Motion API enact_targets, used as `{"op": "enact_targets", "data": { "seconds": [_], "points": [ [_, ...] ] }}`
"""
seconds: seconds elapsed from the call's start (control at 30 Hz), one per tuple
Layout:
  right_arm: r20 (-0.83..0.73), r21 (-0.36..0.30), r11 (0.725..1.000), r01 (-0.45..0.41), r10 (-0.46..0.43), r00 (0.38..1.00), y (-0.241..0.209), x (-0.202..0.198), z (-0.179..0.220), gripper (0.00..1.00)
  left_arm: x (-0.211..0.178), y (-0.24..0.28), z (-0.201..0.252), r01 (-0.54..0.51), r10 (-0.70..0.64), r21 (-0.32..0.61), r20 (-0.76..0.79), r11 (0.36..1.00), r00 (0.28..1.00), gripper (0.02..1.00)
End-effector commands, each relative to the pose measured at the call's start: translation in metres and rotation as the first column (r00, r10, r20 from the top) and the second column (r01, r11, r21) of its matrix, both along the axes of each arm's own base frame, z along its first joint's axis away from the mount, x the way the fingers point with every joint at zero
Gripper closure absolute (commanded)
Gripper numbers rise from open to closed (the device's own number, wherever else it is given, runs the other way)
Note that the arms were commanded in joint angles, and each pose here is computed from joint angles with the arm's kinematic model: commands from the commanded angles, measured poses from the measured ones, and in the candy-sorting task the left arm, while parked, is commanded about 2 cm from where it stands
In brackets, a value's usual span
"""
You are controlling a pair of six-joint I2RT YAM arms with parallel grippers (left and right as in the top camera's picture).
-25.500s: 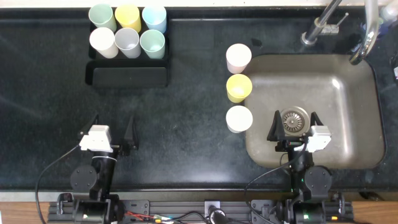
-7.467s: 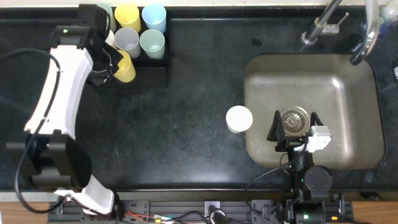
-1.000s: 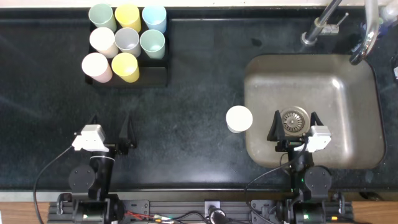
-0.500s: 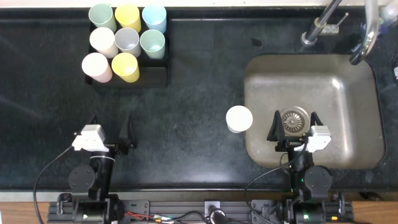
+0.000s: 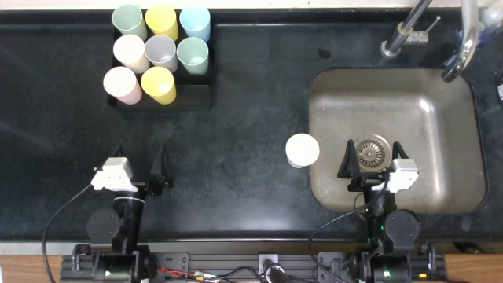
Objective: Store Cups
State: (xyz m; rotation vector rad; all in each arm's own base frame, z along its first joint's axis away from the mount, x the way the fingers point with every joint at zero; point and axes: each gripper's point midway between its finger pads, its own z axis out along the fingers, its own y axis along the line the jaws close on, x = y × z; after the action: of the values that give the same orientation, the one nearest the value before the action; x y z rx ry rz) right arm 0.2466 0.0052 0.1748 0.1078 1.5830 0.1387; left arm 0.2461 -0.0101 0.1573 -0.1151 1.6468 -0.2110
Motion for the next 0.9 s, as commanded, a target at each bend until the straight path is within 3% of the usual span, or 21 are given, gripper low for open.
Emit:
{"op": "enact_targets", "data": {
  "seconds": [0.03,0.33,0.47,0.63,0.9],
  "points": [
    [0.002,0.006,1.0,-0.001,0.001,1.0,0.0,0.0,-0.003,0.003,0.0,0.003,0.001,-0.014,0.014,0.022,0.006,1.0,1.0,0.018],
    [0.02,0.027,0.999,-0.02,0.02,1.0,0.004,-0.001,0.006,0.003,0.0,0.003,0.001,-0.014,0.014,0.022,0.006,1.0,1.0,0.018],
    [0.069,0.136,0.99,-0.047,0.037,0.997,0.007,-0.01,0.045,0.003,0.0,0.003,0.001,-0.014,0.014,0.022,0.006,1.0,1.0,0.018],
    [-0.046,0.276,0.961,-0.027,0.041,0.998,0.007,-0.028,0.07,0.003,0.0,0.003,0.001,-0.014,0.014,0.022,0.006,1.0,1.0,0.018],
    [-0.283,0.354,0.923,-0.155,0.263,0.922,0.046,-0.046,0.114,0.003,0.0,0.003,0.001,-0.014,0.014,0.022,0.006,1.0,1.0,0.018]
  ]
}}
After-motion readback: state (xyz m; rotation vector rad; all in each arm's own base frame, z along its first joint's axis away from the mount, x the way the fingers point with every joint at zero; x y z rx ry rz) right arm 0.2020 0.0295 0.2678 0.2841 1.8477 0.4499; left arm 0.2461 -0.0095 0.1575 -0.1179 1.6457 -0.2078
